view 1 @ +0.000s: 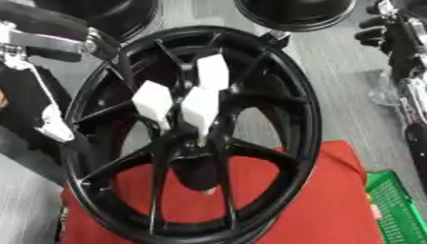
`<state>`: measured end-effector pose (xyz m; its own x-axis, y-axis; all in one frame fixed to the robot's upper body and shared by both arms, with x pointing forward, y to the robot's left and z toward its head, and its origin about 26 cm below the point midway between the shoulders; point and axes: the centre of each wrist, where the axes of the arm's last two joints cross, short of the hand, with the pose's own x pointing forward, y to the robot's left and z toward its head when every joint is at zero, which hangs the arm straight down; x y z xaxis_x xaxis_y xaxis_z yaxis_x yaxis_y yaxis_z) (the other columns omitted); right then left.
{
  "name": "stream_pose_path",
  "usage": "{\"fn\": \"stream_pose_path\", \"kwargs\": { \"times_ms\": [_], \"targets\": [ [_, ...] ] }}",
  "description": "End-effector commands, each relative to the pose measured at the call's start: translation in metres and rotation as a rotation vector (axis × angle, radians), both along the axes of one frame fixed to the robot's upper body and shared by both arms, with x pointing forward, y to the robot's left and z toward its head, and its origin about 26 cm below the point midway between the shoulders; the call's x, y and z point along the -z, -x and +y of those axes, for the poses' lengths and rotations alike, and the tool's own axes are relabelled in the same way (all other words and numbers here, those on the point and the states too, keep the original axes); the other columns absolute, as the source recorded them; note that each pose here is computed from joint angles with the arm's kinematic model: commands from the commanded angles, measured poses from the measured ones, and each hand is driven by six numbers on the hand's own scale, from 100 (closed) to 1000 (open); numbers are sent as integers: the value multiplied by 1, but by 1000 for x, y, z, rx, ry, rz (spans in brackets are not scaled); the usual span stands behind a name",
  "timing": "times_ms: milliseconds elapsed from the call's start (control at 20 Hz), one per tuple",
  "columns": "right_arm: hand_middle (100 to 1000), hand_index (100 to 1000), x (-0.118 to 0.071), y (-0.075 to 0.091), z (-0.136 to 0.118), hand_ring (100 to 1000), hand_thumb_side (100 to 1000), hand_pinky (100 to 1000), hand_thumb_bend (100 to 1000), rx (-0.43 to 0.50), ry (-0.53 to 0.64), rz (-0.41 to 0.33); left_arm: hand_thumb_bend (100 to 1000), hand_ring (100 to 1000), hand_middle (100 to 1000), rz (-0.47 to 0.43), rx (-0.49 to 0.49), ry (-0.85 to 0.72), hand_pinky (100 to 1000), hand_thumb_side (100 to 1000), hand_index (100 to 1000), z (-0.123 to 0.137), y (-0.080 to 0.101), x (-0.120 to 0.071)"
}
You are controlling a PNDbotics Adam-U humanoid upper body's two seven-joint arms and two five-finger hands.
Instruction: Pull the pin out of the wheel hub.
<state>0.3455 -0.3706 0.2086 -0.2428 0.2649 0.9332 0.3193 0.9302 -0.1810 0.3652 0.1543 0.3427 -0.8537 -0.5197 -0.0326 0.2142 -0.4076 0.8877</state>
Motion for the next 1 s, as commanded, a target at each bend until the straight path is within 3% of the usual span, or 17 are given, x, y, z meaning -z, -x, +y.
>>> {"fn": "stream_pose_path", "kwargs": {
  "times_ms": [50, 550, 1000],
  "targets": [
    [576, 750, -13, 1, -2, 616, 707, 764, 100, 1, 29, -30, 657, 863, 806, -34, 2, 25, 908, 258, 849, 3, 4, -16],
    [576, 750, -13, 0, 0, 617, 708, 765, 100, -6, 27, -28, 543, 855, 797, -22, 41, 97, 882, 238, 839, -16, 11, -33],
    [576, 750, -14, 0, 2, 617, 705, 765, 100, -14, 22, -35, 513, 851, 789, 10, 31, 101, 870, 352, 819, -33, -8, -27]
  ]
}}
